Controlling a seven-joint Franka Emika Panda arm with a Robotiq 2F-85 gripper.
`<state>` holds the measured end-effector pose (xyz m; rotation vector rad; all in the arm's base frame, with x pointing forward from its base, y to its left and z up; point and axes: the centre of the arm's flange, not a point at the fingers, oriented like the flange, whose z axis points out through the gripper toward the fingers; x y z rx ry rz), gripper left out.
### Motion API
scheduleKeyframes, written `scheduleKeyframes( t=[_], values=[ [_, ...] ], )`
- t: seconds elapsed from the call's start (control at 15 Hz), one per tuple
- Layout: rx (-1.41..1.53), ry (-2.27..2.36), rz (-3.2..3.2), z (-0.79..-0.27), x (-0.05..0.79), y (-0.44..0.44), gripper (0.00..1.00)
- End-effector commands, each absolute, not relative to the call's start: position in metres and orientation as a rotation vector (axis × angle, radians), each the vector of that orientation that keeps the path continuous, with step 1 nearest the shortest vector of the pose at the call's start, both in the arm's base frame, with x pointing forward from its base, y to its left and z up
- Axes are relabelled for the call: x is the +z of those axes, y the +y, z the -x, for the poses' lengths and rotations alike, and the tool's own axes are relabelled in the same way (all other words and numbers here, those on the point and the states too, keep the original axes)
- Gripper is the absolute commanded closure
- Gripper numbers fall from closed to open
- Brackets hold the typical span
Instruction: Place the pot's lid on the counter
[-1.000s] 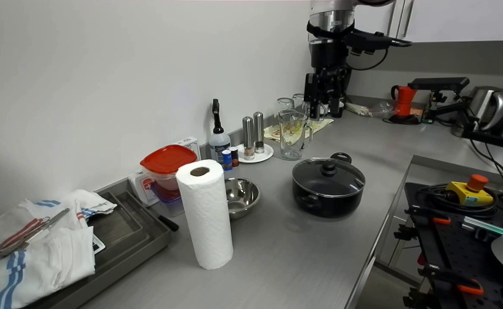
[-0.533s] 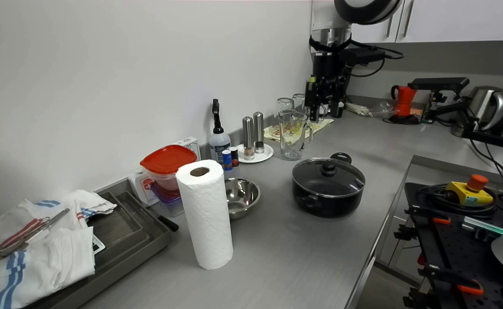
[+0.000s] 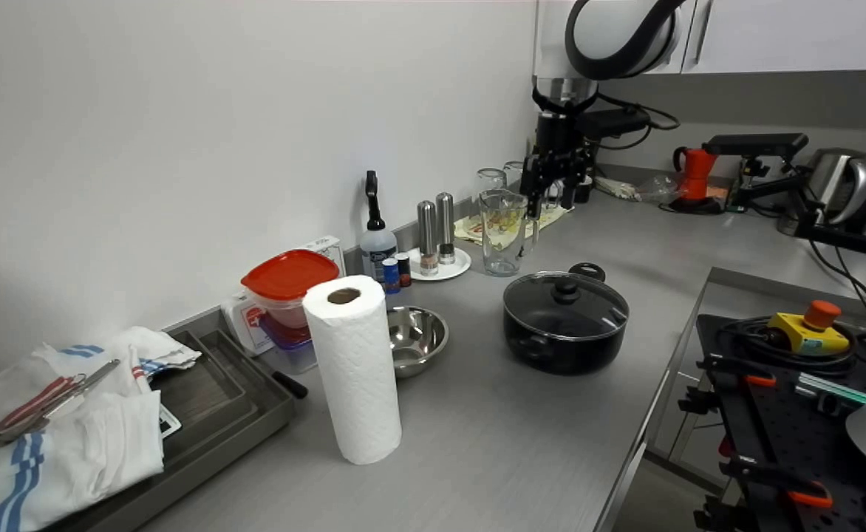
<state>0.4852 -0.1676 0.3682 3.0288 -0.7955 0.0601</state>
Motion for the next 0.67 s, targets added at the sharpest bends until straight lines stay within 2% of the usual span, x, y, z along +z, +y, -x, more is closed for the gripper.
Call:
scheduleKeyframes(
  t=[0.0, 0.6],
  values=[
    [0.103, -0.749, -3.028, -0.491, 0.352, -0.186, 0.0],
    [0.107, -0.768, -3.034, -0.479, 0.308, -0.214, 0.0]
  ],
)
